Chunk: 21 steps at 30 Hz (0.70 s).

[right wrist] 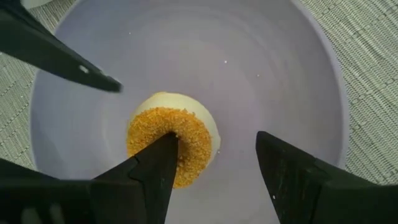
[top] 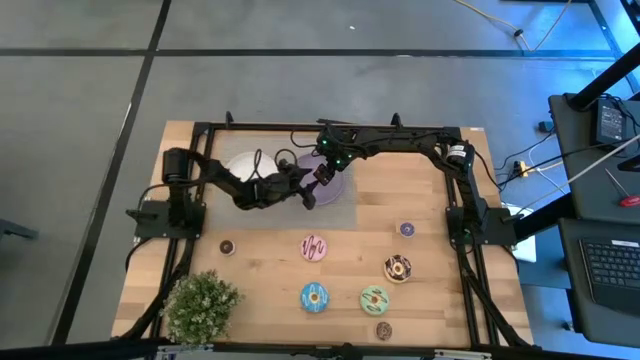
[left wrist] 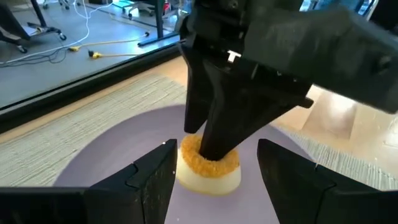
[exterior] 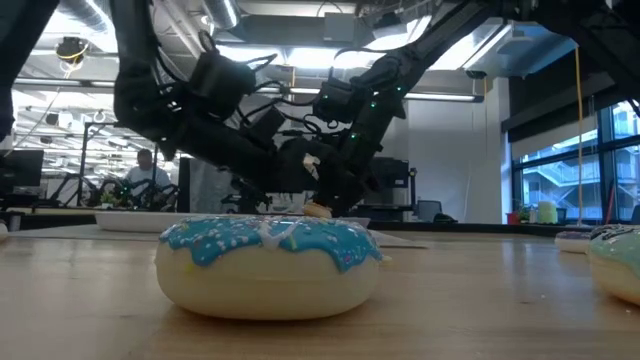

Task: Pick & Place donuts
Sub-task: Put the small orange donut on the purple plate, then put the small blue donut on the purple plate

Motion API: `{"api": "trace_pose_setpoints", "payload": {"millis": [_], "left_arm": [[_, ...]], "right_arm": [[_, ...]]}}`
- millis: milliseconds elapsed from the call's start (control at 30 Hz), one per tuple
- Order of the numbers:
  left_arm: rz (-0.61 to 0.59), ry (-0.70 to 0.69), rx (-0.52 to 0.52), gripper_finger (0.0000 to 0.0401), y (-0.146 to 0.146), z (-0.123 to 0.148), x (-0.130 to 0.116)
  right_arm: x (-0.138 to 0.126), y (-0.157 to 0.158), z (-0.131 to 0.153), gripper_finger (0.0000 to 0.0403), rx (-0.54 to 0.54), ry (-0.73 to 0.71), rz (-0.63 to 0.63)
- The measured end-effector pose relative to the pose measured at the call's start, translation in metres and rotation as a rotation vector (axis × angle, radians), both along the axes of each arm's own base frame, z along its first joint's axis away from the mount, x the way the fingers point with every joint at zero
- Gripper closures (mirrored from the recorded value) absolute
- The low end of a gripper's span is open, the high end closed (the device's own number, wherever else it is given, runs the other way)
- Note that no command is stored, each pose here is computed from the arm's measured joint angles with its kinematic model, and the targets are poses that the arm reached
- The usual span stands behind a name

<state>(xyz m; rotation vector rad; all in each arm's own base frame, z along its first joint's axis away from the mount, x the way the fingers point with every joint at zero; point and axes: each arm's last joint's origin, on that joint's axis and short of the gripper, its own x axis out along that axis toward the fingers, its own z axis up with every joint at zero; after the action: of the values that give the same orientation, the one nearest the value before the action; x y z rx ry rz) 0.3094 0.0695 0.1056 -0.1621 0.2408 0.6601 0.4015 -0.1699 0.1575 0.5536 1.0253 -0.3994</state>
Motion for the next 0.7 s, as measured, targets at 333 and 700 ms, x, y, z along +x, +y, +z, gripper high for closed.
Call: {"api": "trace_pose_setpoints", "payload": {"millis": [333, 700], "left_arm": [[0.077, 0.118, 0.063, 0.0182, 0.004, -0.006, 0.0], [0.118, 0.149, 0.045, 0.0182, 0.013, -0.009, -0.004]], "right_arm": [[0.0, 0.0, 0.0, 0.0185, 0.022, -0.009, 0.01], [0.001, -0.005, 0.002, 0.0185, 0.033, -0.052, 0.013]]}}
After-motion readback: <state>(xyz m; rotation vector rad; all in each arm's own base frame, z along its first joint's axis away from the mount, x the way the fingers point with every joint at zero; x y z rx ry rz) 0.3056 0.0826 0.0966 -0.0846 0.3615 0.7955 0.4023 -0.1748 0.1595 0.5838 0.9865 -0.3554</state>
